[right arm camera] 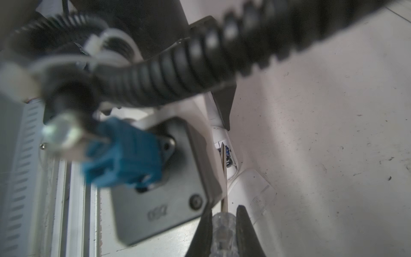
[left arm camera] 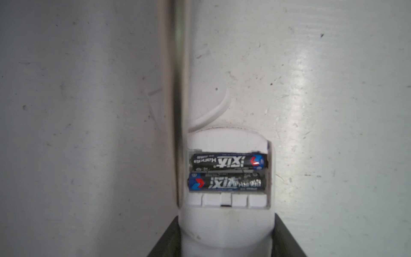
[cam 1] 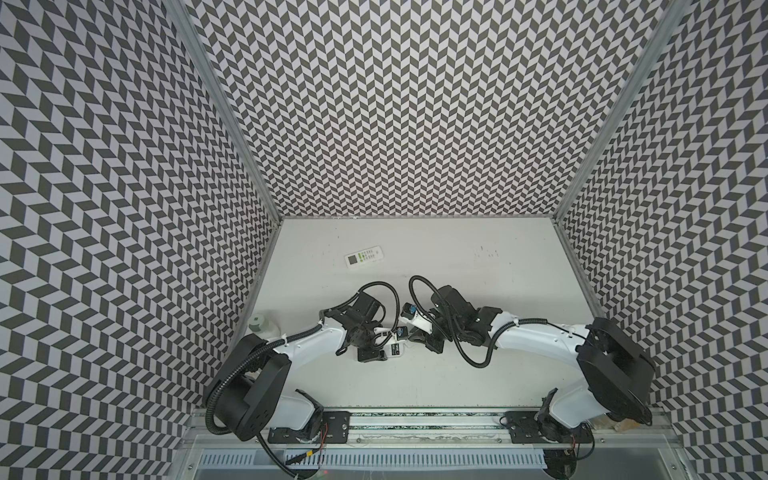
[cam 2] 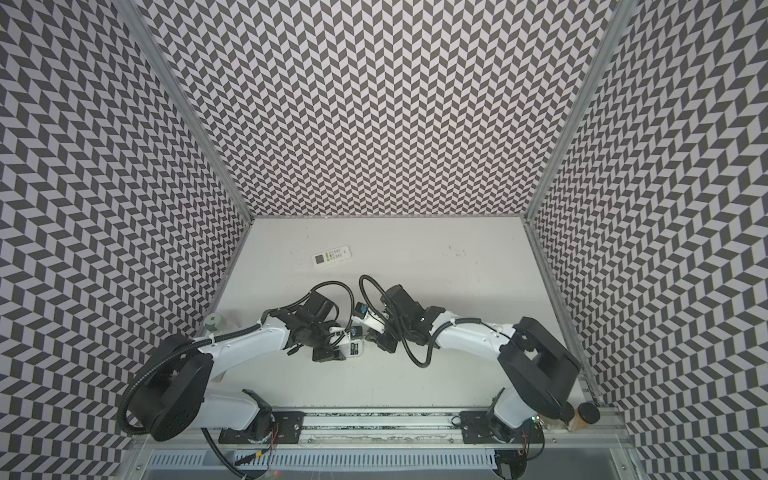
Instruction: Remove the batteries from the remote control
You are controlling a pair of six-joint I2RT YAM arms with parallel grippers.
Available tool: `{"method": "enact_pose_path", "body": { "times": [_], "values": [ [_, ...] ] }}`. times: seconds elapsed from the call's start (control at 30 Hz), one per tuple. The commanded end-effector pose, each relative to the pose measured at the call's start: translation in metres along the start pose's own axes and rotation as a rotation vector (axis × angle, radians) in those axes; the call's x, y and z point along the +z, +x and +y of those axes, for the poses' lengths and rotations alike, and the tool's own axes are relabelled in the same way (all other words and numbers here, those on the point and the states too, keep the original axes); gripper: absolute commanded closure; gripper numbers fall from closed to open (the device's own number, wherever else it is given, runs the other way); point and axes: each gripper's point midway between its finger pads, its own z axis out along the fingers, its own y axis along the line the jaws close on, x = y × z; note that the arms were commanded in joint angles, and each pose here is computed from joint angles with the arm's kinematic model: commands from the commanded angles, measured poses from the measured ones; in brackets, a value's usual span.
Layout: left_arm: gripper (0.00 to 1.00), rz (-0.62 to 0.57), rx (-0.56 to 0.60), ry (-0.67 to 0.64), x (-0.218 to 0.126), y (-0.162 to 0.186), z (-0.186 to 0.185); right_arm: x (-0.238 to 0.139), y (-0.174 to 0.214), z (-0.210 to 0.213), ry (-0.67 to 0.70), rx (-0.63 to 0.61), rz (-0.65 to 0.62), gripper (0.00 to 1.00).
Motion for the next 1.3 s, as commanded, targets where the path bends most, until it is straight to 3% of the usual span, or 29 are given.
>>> {"method": "enact_pose_path", "body": {
  "times": [0.0, 0.2, 0.4, 0.83, 1.27],
  "values": [
    [0.50, -0.031, 0.030, 0.081, 0.006, -0.007, -0.018, 0.007, -0.007, -0.007, 0.006, 0.011, -0.025, 1.00],
    [0.33, -0.030, 0.048, 0.068, 0.008, -0.009, -0.015, -0.002, 0.000, 0.000, -0.013, -0.013, -0.006, 1.00],
    [0.30, -0.047, 0.055, 0.075, 0.012, -0.016, -0.013, -0.012, 0.009, 0.002, -0.002, -0.011, -0.006, 1.00],
    [0.45, -0.037, 0.056, 0.093, 0.015, -0.011, -0.019, 0.005, 0.005, 0.004, -0.075, 0.052, 0.006, 1.00],
    [0.48, -0.044, 0.059, 0.092, 0.015, -0.011, -0.021, 0.006, 0.015, -0.011, 0.022, 0.128, 0.031, 1.00]
  ]
}}
